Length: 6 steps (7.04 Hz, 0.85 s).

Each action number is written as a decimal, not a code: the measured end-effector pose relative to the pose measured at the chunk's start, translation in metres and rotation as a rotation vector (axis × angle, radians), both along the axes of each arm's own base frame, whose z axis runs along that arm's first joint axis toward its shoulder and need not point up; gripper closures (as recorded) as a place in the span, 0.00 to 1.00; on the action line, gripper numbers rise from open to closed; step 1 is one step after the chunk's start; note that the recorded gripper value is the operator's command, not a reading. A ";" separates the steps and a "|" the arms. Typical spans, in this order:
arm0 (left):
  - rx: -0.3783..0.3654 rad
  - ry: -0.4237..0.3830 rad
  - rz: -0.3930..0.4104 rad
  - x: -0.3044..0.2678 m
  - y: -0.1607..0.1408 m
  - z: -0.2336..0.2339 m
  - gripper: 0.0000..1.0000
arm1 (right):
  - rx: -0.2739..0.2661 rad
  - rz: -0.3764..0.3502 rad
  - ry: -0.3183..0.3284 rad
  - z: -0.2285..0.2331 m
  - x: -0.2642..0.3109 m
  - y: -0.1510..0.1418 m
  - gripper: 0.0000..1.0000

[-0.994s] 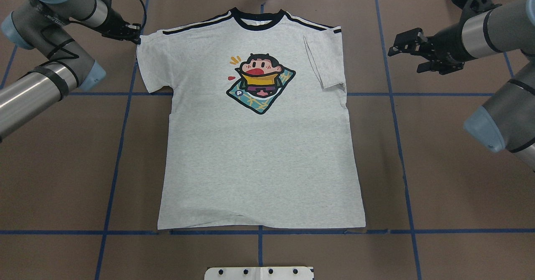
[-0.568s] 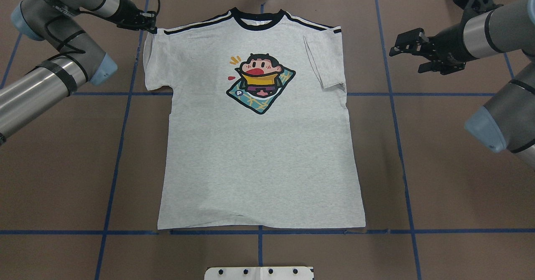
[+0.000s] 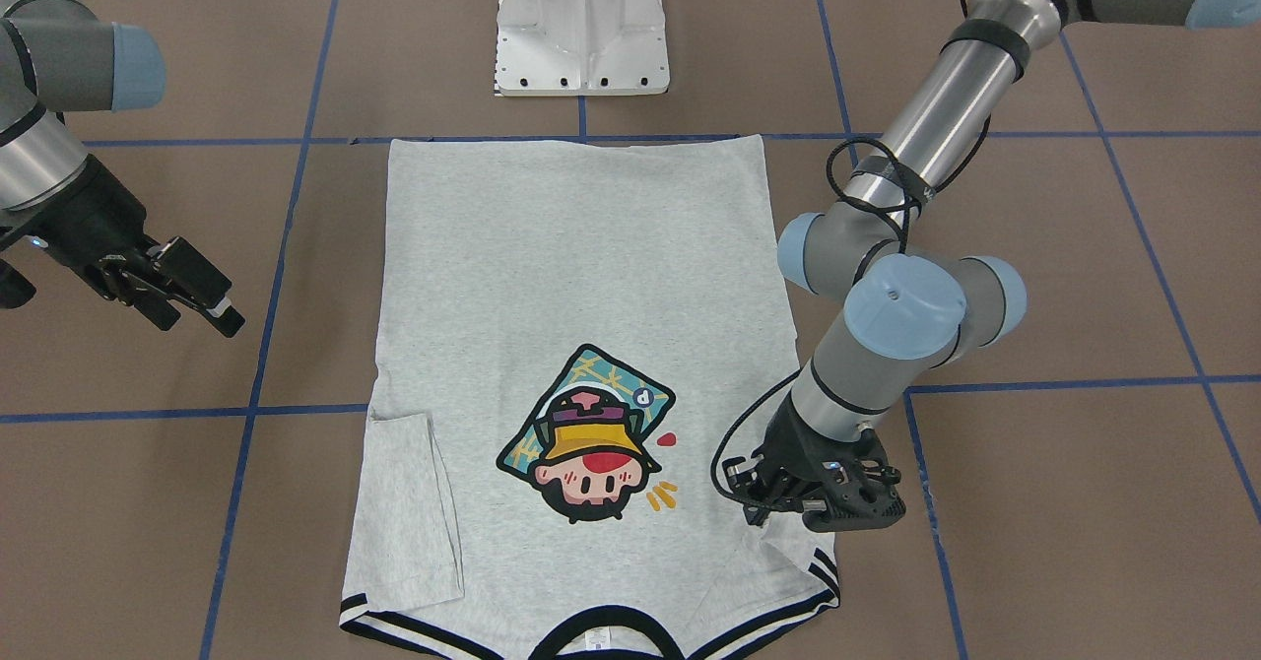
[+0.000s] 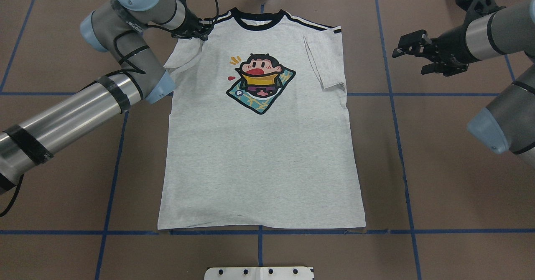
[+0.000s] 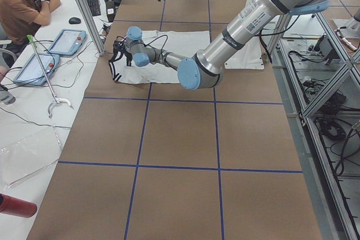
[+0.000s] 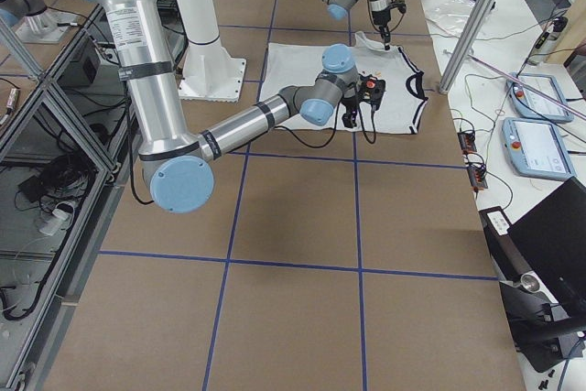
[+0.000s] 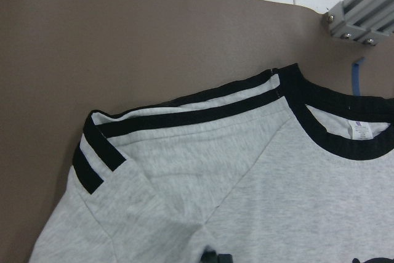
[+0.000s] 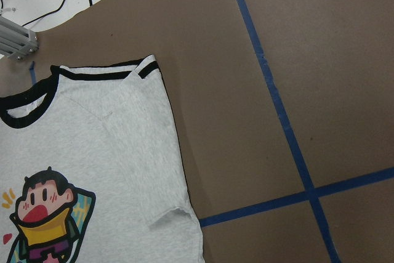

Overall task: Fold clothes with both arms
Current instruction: 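Fold the sleeve nearest the left gripper inward toward the shirt center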

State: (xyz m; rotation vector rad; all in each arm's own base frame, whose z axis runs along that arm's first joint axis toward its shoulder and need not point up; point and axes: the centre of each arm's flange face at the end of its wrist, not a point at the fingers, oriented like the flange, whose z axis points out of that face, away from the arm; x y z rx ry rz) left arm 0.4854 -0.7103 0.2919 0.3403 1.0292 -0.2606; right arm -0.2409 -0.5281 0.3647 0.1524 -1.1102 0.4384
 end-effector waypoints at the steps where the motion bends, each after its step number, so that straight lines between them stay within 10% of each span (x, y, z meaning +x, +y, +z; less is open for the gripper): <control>1: 0.008 -0.018 -0.034 0.009 -0.008 -0.001 1.00 | -0.001 0.000 0.002 0.001 -0.001 0.000 0.00; 3: 0.024 -0.027 -0.060 0.018 -0.013 0.001 0.34 | 0.000 0.006 0.007 0.001 -0.003 -0.002 0.00; 6: 0.058 0.002 -0.054 0.022 -0.002 -0.006 0.27 | -0.004 0.028 0.039 -0.002 -0.019 -0.004 0.00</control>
